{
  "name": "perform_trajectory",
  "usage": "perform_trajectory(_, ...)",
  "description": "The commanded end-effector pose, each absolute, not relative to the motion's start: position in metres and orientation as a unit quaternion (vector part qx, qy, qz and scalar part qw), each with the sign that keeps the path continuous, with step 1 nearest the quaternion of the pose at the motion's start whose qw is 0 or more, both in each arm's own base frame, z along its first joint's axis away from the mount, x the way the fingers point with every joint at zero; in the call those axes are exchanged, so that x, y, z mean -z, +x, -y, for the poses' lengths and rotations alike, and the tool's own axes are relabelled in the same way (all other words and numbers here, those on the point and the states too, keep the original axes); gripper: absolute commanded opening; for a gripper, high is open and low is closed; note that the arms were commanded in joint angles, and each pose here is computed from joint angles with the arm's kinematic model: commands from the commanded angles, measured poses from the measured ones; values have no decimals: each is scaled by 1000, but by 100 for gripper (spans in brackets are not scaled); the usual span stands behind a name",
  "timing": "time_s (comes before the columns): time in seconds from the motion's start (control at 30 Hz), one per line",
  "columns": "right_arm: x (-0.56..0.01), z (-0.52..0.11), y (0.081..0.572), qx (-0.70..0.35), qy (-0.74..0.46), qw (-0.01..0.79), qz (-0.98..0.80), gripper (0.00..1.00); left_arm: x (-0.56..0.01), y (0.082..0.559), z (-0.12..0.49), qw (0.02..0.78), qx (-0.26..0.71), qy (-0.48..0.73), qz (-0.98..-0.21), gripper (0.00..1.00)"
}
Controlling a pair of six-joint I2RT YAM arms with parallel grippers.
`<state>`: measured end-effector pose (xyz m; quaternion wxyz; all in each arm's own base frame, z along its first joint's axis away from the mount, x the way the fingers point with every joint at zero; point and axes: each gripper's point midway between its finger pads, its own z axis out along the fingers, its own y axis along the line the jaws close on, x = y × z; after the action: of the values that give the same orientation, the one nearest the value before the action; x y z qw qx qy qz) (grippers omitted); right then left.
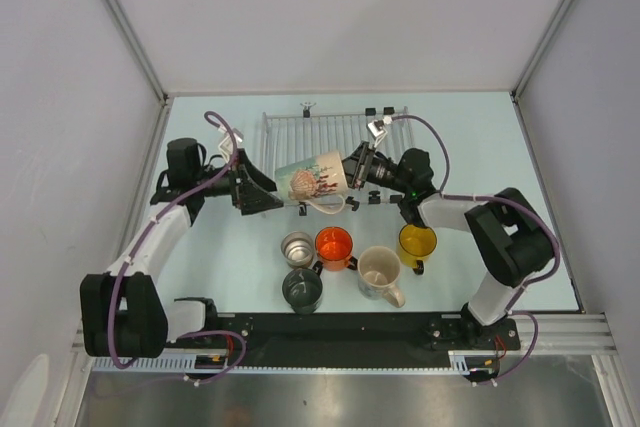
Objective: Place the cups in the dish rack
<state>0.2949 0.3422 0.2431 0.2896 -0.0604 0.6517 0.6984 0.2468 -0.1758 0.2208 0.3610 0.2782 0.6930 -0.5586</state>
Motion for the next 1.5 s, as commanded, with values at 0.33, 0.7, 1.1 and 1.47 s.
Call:
perform_trajectory(0.33, -298, -375, 284, -775, -124, 299, -542, 0, -251, 223, 177, 351, 601, 327, -639, 100)
perform_trajectory(0.7, -297, -387, 278, -783, -129, 290, -534, 0, -261, 214, 178, 358, 603, 346, -623, 62)
perform_trajectory(1.1, -262, -358, 292, -717, -119, 313, -611, 55, -297, 235, 170, 431, 505, 334, -670, 0)
perform_trajectory(1.47, -262, -279, 313, -495, -86, 431, -749, 100, -312, 312, 137, 511, 329, 245, -756, 0)
